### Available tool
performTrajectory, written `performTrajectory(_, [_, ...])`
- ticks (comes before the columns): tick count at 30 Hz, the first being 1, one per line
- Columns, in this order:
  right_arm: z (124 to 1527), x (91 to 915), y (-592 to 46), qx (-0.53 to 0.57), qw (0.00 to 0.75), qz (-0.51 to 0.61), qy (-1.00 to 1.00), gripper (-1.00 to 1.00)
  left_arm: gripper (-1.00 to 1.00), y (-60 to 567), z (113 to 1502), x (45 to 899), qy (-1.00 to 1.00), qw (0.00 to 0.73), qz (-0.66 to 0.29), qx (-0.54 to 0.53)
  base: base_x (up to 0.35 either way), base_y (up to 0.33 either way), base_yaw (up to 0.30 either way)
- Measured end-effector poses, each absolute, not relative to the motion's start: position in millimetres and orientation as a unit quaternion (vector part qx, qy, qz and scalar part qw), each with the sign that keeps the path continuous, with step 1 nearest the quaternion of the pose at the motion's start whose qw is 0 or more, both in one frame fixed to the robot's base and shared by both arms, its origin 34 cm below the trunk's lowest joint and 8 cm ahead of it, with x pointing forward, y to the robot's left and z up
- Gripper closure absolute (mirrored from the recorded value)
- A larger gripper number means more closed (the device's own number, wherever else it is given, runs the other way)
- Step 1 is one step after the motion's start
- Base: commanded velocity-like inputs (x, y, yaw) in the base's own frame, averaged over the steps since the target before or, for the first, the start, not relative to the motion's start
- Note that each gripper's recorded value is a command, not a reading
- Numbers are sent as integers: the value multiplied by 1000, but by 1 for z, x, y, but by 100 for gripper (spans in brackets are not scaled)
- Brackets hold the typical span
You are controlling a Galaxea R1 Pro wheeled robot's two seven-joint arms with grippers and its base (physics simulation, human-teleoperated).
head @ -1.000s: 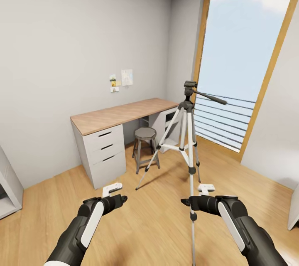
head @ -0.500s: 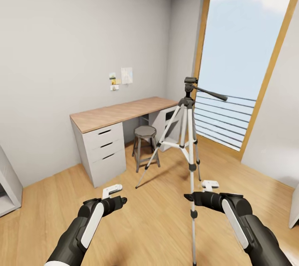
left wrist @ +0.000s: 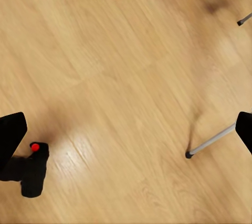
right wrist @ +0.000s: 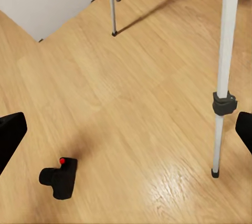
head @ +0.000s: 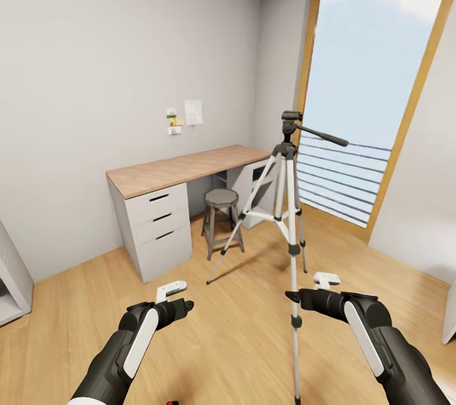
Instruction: Attach the digital camera to the camera tripod in the bedroom.
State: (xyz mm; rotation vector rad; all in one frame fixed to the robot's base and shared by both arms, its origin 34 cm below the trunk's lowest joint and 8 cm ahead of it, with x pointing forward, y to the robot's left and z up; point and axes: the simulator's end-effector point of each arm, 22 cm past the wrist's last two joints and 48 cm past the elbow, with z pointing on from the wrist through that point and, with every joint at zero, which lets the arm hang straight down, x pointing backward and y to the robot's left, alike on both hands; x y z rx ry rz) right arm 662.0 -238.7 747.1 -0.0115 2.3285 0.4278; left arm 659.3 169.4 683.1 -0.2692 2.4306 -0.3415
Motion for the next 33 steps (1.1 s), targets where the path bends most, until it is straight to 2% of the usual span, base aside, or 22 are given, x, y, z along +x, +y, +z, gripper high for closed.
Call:
performTrajectory(19, [712,657,-235,-10,377,170,910,-100,-100,168,640,651,932,322,-129,-103,0,0,0])
performTrajectory(33, [702,619,-181,-59,316,285,903,-100,-100,169,612,647,932,323,-129,-103,0,0,0])
